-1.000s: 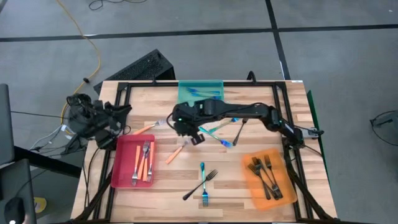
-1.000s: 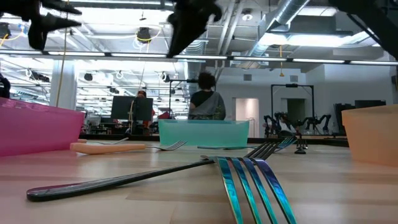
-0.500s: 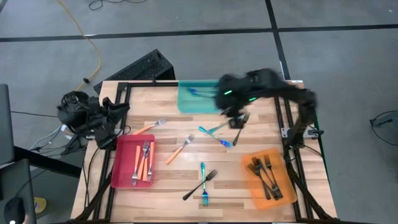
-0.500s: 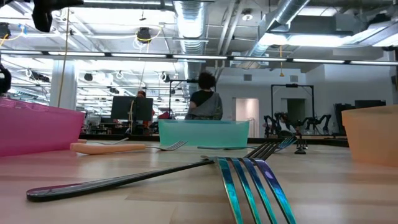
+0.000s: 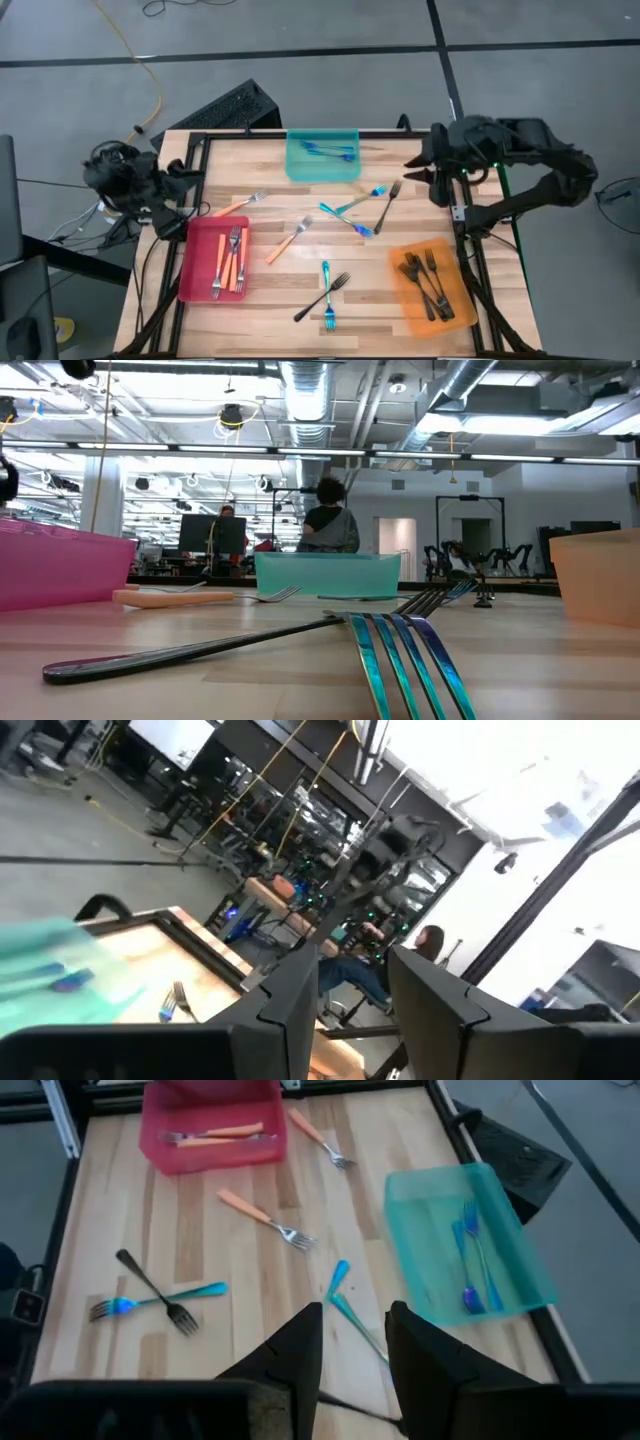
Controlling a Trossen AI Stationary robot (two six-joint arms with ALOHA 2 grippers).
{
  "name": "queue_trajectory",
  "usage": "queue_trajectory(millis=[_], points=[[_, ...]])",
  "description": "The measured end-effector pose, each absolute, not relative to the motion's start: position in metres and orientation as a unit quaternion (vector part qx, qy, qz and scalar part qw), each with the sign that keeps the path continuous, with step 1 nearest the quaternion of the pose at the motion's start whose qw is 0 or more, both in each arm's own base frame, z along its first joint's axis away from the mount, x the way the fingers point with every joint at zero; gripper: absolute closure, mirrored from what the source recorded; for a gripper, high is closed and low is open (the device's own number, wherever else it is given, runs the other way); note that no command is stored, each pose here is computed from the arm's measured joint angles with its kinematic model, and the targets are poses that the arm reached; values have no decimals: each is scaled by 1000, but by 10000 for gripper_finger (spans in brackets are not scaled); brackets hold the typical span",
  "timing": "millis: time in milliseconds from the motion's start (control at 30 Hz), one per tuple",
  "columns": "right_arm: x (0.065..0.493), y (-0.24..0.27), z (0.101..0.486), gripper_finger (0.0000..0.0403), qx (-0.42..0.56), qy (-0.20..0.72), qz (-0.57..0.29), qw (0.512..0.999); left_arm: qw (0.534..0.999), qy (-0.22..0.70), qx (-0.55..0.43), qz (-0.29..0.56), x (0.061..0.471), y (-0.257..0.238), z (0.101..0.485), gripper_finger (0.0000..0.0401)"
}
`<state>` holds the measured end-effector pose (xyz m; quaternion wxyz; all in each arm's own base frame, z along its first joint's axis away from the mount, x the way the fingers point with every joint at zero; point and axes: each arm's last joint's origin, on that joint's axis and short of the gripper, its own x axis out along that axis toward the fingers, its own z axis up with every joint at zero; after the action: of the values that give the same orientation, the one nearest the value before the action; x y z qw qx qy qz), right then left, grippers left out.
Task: Sort silverware by color (type)
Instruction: Put the blue fork into the blue bin
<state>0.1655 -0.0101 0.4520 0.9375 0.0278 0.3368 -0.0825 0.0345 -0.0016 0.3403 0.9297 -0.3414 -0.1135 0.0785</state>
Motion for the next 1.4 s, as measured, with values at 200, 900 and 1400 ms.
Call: queue_trajectory(millis=[200, 900, 1400], points=[[178, -6, 397, 269, 16, 330, -70, 941, 953, -85, -261, 131, 46, -14, 377, 290], [262, -8, 276, 269, 10, 262, -63, 963, 933, 211, -211, 200, 98, -40, 363, 289], [272, -2, 273, 268, 11, 249, -17, 968, 987, 147, 18, -58, 169, -67, 382, 289]])
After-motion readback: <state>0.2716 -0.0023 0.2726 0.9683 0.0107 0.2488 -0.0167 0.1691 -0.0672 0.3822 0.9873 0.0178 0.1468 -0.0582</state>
